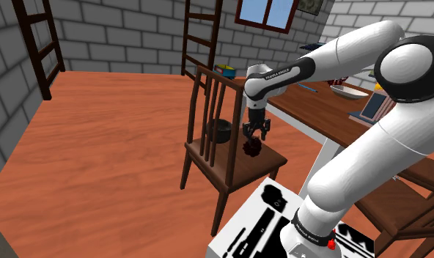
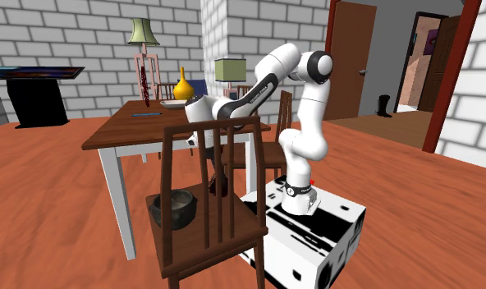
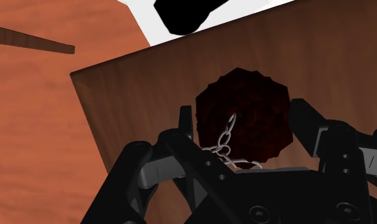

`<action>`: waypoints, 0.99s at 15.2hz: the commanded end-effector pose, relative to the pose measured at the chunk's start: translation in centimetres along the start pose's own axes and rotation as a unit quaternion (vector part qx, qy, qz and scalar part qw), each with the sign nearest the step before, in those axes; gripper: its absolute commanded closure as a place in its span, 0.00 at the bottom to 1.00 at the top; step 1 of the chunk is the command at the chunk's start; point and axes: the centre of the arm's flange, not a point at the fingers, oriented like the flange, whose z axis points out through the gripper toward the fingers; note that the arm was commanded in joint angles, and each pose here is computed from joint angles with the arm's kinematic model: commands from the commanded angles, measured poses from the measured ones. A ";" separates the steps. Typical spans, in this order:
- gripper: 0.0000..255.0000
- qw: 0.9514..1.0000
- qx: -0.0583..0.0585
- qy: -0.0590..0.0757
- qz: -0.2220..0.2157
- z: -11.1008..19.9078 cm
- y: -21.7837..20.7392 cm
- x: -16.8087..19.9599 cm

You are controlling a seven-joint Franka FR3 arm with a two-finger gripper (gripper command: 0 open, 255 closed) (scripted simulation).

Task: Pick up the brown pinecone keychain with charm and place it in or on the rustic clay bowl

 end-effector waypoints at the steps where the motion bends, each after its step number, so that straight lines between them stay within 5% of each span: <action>1: 1.00 1.000 0.000 0.000 0.000 -1.0 0.1 -0.2; 15: 1.00 1.000 0.000 0.000 0.000 -8.1 1.0 -2.1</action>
